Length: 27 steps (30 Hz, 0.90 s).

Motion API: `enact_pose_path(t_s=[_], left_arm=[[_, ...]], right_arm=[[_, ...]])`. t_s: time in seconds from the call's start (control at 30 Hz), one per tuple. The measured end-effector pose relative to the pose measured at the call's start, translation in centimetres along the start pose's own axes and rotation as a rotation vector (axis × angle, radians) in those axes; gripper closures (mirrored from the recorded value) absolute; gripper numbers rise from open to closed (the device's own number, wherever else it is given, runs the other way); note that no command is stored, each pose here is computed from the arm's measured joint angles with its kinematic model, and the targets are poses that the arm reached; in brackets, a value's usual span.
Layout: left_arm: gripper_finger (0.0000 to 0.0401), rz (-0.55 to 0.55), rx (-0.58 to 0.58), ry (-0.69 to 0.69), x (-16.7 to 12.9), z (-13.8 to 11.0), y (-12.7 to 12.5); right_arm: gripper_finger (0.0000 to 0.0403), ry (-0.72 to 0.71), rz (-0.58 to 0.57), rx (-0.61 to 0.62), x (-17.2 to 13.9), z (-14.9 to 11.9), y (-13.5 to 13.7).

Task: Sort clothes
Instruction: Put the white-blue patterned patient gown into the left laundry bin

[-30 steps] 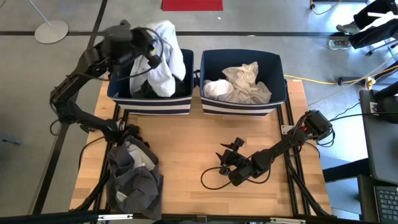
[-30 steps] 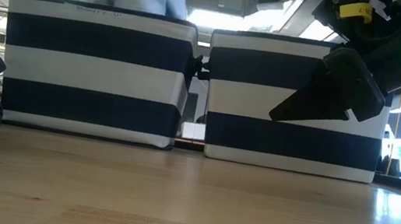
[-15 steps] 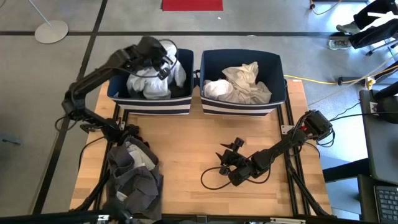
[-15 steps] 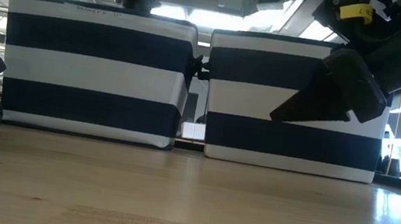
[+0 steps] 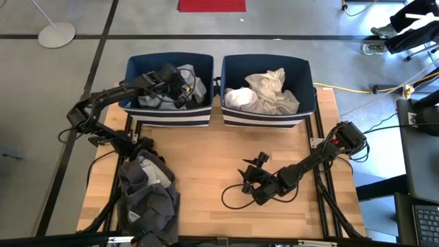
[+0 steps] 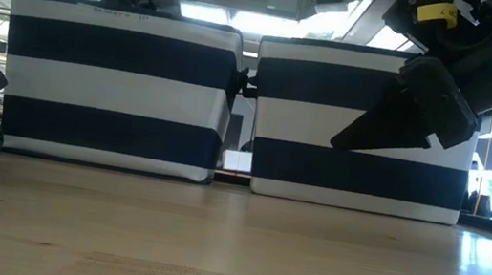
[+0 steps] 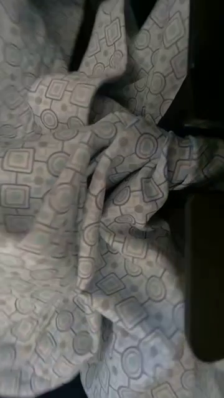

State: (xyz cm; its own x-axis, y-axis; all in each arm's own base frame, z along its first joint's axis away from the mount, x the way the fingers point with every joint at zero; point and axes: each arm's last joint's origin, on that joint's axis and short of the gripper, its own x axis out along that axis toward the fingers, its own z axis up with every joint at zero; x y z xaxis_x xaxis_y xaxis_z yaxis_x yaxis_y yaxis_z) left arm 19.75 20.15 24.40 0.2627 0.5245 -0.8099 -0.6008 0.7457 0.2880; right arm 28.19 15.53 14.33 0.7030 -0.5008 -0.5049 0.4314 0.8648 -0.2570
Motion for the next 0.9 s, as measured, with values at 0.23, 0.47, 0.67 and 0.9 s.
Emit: enact_pose_path(t_s=[0.23,0.47,0.67,0.9], left_arm=[[0.0353,0.005,-0.058,0.011,0.9,-1.0,0.4],[0.0285,0.011,-0.141,0.035,0.0,-0.3,1.3],[0.0217,0.011,-0.135,0.051,-2.6,1.5,2.3],[0.0192,0.016,-0.166,-0.04,-9.7,4.2,3.7]], right_arm=[[0.018,-0.009,0.004,0.004,0.0,0.1,0.1],[0.018,-0.018,-0.01,0.002,0.0,0.1,0.0],[0.018,-0.017,-0.01,0.0,0.0,0.1,0.0],[0.018,-0.021,-0.016,-0.022,0.0,0.1,0.0]])
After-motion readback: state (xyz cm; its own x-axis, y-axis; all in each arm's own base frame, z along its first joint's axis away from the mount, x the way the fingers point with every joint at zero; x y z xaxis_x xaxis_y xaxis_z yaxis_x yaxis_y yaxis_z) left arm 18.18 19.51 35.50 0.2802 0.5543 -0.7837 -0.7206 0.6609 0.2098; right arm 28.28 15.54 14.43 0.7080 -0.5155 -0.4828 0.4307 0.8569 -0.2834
